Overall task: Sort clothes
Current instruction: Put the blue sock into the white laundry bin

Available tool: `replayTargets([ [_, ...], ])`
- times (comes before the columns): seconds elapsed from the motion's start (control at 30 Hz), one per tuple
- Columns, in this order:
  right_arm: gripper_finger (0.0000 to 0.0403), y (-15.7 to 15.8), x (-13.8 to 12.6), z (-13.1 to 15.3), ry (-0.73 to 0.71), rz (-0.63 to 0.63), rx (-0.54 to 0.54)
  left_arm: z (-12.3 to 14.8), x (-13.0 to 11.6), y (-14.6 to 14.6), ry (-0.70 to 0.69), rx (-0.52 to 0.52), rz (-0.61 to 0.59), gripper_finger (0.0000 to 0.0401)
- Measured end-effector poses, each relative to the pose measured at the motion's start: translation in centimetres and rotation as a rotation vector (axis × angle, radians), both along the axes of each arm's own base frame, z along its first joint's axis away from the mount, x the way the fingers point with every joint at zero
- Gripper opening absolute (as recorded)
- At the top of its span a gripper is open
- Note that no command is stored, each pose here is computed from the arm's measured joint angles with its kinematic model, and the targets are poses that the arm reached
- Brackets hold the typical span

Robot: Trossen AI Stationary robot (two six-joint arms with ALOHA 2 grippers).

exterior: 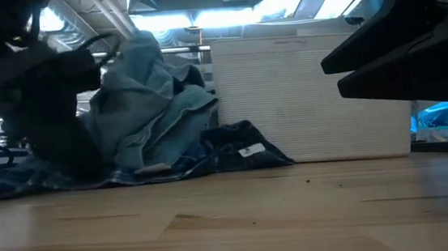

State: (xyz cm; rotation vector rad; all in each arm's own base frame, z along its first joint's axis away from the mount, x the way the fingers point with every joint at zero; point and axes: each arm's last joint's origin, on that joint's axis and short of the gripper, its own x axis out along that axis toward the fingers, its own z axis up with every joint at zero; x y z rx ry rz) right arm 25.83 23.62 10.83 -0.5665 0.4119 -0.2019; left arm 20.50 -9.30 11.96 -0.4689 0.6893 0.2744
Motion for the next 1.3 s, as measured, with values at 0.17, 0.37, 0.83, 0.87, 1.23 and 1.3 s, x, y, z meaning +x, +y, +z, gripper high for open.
replayTargets([
  [0.17,0.0232,0.0,0.0,-0.1,0.007,0.0,-0.008,0.3,2.7,-2.3,-0.08,0.004,-0.109,0.0156],
  [0.37,0.0232,-0.1,-0.1,-0.1,0.012,0.0,-0.013,2.7,5.6,-5.3,-0.108,0.004,-0.422,0.0156],
  [0.83,0.0232,-0.1,-0.1,-0.2,0.02,0.007,-0.009,15.4,1.8,-4.1,0.104,0.361,-0.211,0.0156],
  [0.87,0.0232,-0.1,-0.1,-0.2,0.019,0.007,-0.008,15.7,1.1,-3.4,0.129,0.383,-0.164,0.0156],
  [1.23,0.0232,-0.1,-0.1,-0.2,0.02,0.008,-0.008,16.3,-4.3,3.3,0.326,0.371,0.21,0.0156],
  [1.3,0.0232,-0.1,-0.1,-0.2,0.02,0.007,-0.007,16.0,-4.6,4.1,0.337,0.358,0.248,0.0157],
])
